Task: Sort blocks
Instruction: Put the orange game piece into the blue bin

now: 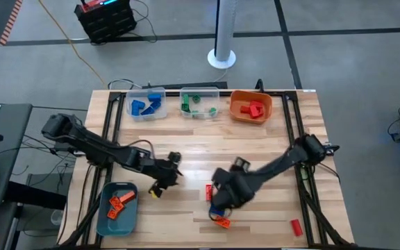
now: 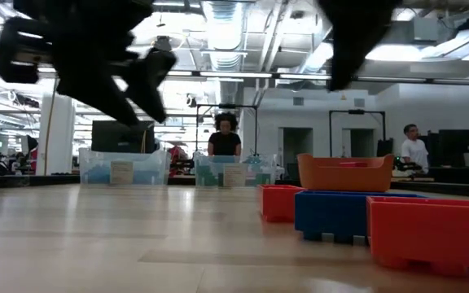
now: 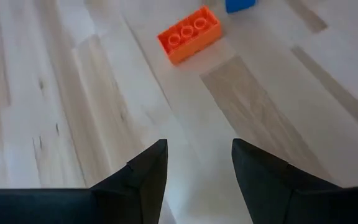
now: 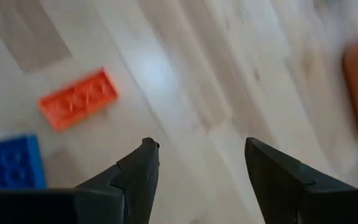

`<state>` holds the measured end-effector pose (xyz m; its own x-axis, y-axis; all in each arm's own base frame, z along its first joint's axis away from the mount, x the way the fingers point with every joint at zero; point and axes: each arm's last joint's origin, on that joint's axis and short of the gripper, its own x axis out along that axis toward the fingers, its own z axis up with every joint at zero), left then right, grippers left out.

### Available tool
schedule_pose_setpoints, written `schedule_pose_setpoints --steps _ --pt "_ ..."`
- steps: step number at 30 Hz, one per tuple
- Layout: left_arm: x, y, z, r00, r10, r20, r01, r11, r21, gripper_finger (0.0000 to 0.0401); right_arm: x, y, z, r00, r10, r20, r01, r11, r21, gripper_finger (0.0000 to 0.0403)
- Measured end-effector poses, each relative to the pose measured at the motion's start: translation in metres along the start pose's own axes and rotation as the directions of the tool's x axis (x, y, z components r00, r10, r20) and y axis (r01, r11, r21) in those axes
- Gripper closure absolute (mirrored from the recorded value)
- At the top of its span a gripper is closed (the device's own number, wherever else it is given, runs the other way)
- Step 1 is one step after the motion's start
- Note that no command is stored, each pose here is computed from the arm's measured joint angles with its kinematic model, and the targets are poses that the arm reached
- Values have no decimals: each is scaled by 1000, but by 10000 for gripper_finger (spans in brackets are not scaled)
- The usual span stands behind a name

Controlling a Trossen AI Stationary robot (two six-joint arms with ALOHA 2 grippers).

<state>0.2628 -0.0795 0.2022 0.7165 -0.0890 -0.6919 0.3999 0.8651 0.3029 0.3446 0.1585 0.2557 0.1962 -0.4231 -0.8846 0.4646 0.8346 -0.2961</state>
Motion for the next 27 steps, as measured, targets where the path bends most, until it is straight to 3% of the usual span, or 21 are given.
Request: schedule_pose_setpoints --steps 6,14,21,24,27 --pt "35 0 32 996 -38 -78 49 987 154 226 1 19 -46 998 -25 -55 30 994 105 159" --pt "75 -1 70 990 -62 -123 100 938 332 197 -12 32 -86 996 -43 -82 59 977 207 159" --pt "108 5 90 989 -99 -111 131 934 334 180 -28 31 -116 989 -124 -76 142 936 323 159" --pt "119 8 94 985 -130 -113 161 928 337 180 -31 35 -123 993 -105 -61 120 925 361 159" --pt "131 5 89 979 -145 -141 191 896 401 180 -34 39 -127 996 -83 -31 89 917 388 159"
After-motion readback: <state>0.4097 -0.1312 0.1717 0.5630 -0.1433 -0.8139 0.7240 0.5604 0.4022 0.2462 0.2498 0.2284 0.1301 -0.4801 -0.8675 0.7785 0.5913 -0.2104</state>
